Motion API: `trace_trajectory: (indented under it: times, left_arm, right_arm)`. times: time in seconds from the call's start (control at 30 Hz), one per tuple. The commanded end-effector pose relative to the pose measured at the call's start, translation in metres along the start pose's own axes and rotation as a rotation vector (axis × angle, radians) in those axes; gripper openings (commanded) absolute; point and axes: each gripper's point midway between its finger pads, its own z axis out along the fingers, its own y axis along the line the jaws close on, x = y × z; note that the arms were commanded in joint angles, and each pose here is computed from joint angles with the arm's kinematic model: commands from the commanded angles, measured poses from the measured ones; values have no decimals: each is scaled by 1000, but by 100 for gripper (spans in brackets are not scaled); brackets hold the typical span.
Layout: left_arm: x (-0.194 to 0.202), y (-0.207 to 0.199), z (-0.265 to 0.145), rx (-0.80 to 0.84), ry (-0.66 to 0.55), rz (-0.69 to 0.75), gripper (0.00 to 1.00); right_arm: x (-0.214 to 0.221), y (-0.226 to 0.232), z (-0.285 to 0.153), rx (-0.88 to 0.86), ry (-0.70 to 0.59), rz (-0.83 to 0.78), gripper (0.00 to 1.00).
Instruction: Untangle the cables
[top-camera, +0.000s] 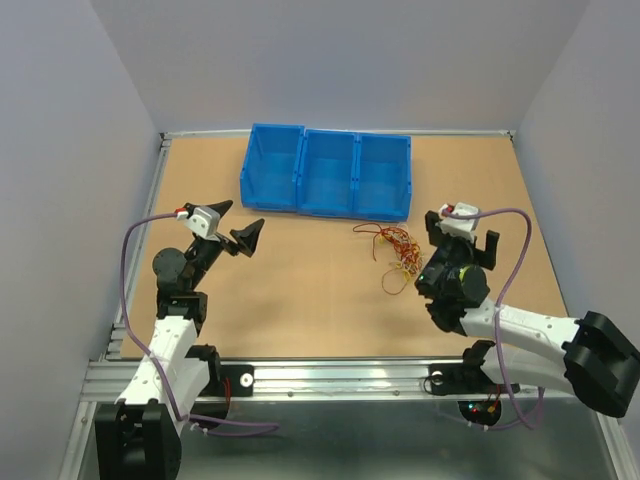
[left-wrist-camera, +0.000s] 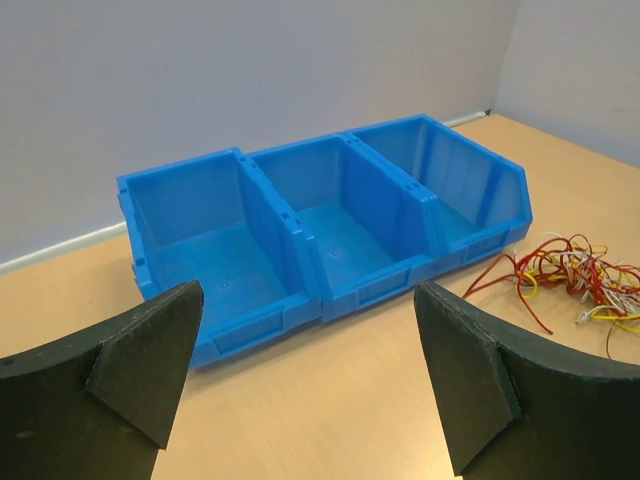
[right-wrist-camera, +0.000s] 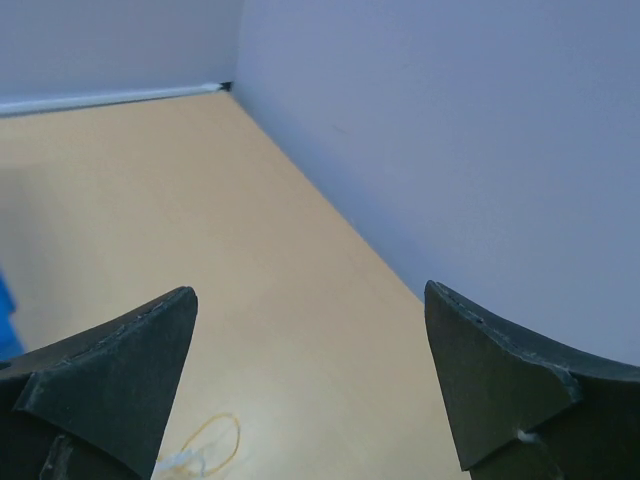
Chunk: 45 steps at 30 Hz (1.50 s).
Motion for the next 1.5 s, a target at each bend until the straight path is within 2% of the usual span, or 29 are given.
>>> trace_trajectory:
  times: [0.0, 0.17, 0.27, 0.37, 0.47, 0.57, 0.67, 0.83, 1.07, 1.17, 1.37, 1.47]
  left_arm:
    - [-10, -8, 3, 59, -38, 39, 99]
    - [-10, -10, 3, 78, -39, 75, 99]
    - [-10, -15, 0, 102, -41, 93, 99]
    - [-9, -18, -1, 122, -44, 124, 99]
    - [-8, -21, -2, 139, -42, 135, 99]
    - [-7, -22, -1, 146, -39, 135, 99]
    - [-4, -26, -2, 173, -32, 143, 99]
    - [0, -33, -3, 230, -22, 166, 99]
    - [7, -43, -5, 304, 3, 206, 99]
    - [7, -42, -4, 307, 6, 216, 99]
    - [9, -42, -3, 312, 15, 209, 99]
    - [9, -43, -3, 325, 17, 208, 99]
  right_arm:
    - [36, -5, -50, -75, 242, 428, 100]
    - [29, 21, -89, -285, 232, 420, 100]
    - [29, 27, -100, -341, 224, 391, 100]
    - [25, 21, -96, -361, 213, 470, 100]
    - [14, 1, -81, -401, 164, 690, 98]
    - [6, -15, -77, -456, 147, 806, 97]
    - [-4, -4, -94, -569, 142, 784, 99]
    - [-2, -3, -103, -630, 162, 781, 97]
    - [-31, -12, -102, -765, -48, 938, 96]
    - [-46, -15, -103, -779, -106, 937, 100]
    - [-87, -37, -98, -793, -265, 993, 100]
    - [-101, -30, -105, -792, -298, 926, 100]
